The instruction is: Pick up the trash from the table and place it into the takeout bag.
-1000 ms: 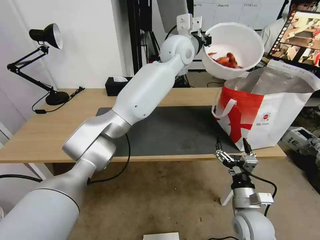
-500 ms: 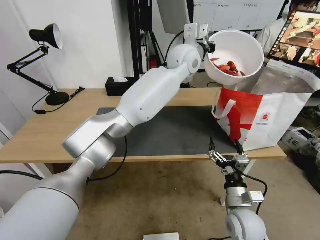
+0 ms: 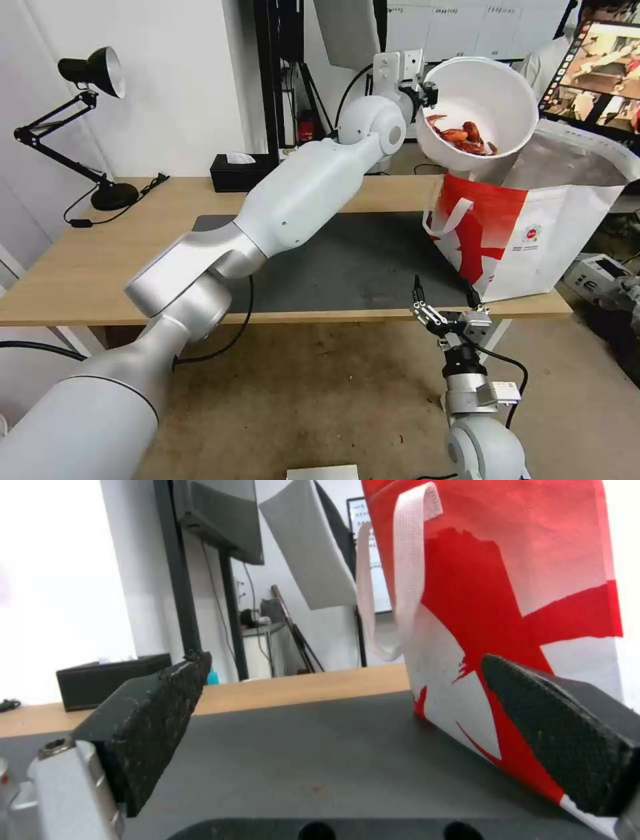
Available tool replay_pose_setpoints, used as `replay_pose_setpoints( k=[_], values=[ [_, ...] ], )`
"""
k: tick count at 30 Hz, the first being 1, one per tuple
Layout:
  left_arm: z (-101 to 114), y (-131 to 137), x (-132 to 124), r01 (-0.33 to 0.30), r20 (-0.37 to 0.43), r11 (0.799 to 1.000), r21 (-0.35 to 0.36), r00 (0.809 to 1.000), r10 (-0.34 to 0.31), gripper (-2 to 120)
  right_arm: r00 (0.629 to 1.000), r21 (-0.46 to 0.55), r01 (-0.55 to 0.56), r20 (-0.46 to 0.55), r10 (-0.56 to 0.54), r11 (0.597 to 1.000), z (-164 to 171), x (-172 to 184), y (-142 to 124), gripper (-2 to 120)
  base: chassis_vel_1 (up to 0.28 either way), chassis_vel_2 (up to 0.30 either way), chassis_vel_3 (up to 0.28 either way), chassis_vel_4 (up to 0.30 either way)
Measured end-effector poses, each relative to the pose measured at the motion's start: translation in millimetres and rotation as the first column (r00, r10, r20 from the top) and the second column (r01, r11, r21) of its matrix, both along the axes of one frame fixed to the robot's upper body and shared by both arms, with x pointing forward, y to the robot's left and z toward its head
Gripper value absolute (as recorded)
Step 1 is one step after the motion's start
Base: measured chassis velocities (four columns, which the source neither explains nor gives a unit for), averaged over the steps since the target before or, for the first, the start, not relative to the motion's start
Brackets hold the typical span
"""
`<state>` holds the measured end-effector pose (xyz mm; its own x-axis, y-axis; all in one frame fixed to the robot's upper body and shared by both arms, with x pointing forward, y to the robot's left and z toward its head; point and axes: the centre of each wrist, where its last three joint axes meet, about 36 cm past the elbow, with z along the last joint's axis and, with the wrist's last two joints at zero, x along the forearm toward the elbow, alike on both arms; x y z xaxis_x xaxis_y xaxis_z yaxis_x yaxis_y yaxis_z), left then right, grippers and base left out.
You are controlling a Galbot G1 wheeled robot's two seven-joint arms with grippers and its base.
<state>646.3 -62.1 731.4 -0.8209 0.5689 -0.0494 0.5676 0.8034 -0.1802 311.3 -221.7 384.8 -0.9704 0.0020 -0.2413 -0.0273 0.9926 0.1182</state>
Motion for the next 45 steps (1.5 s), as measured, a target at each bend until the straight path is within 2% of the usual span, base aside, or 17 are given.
replay_pose_setpoints(
  k=[10,19,30,35,45],
  values=[
    [-3,-10,-8,0.025,0.023,1.000,0.015,0.999,-0.025,0,1.000,0.006,0.000,-0.001,0.000,1.000,0,0,2,100,0.000,0.000,0.000,0.000],
    [-24,-18,-9,0.045,0.024,0.998,0.048,0.999,-0.046,0,1.000,0.015,-0.002,-0.002,0.003,1.000,-1,2,7,100,0.000,0.000,0.000,0.000],
    [-36,-22,-8,0.052,0.020,0.995,0.079,0.998,-0.053,0,1.000,0.020,-0.001,-0.008,0.001,1.000,-3,2,10,100,0.000,0.000,0.000,0.000],
    [-40,-23,-7,0.033,0.001,0.993,0.111,0.999,-0.034,0,1.000,0.021,-0.006,-0.013,0.006,1.000,-5,1,13,100,0.000,0.000,0.000,0.000],
    [-42,-20,-1,0.012,-0.005,0.992,0.122,1.000,-0.012,0,1.000,0.026,-0.014,-0.015,0.014,1.000,-7,2,16,100,0.000,0.000,0.000,0.000]
  ],
)
